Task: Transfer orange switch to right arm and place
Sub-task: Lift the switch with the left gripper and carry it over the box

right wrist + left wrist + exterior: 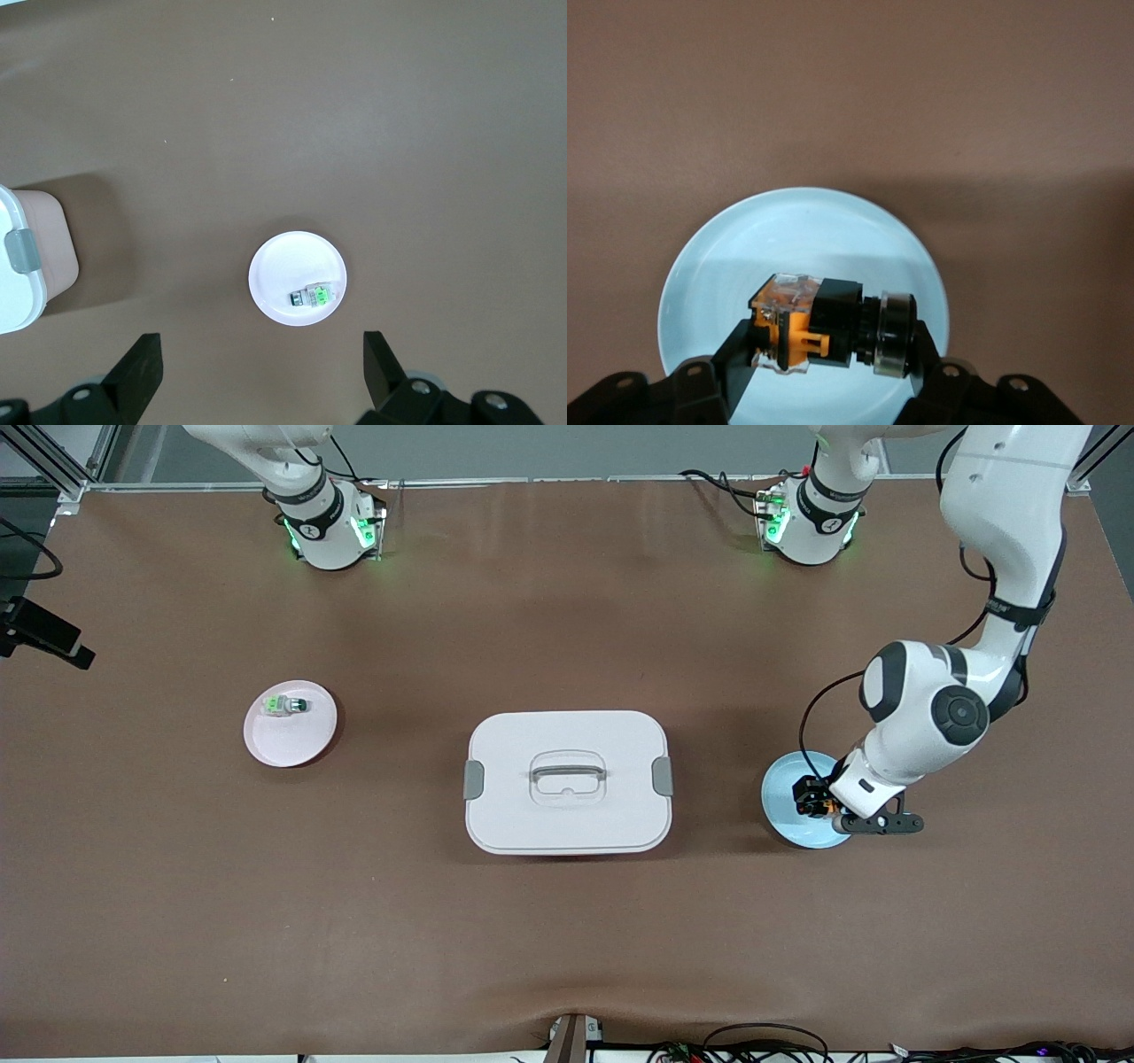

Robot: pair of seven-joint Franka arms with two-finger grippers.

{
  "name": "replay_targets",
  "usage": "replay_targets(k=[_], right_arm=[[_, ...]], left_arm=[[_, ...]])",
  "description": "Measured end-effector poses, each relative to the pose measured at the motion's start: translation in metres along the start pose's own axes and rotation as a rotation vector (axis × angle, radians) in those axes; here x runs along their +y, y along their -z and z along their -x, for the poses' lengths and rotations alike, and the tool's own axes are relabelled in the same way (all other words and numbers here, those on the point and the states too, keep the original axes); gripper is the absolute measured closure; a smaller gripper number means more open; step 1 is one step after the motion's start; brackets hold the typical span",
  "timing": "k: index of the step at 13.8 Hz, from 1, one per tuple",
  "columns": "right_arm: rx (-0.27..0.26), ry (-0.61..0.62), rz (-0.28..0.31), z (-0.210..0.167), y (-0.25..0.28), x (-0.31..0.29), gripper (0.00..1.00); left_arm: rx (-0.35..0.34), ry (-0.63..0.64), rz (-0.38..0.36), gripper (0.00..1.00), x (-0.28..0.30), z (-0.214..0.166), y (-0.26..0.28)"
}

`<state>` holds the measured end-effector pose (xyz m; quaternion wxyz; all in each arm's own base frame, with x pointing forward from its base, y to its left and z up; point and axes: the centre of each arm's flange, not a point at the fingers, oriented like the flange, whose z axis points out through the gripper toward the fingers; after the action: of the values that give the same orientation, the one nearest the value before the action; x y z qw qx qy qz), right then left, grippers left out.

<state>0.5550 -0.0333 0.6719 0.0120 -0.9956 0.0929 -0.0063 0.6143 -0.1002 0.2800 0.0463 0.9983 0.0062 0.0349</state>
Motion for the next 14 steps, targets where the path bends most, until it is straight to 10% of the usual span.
replay_targets(k=[7, 14], right_arm=[[0.002, 0.000, 0.000, 0.000, 0.001, 0.000, 0.00], [-0.036, 0.082, -0.040, 0.002, -0.003, 0.001, 0.00]], left_arm=[[-0.034, 0.245, 0.054, 0.27, 0.117, -0.013, 0.132], [-0.133, 0.598, 0.309, 0.27, 0.226, -0.005, 0.187]])
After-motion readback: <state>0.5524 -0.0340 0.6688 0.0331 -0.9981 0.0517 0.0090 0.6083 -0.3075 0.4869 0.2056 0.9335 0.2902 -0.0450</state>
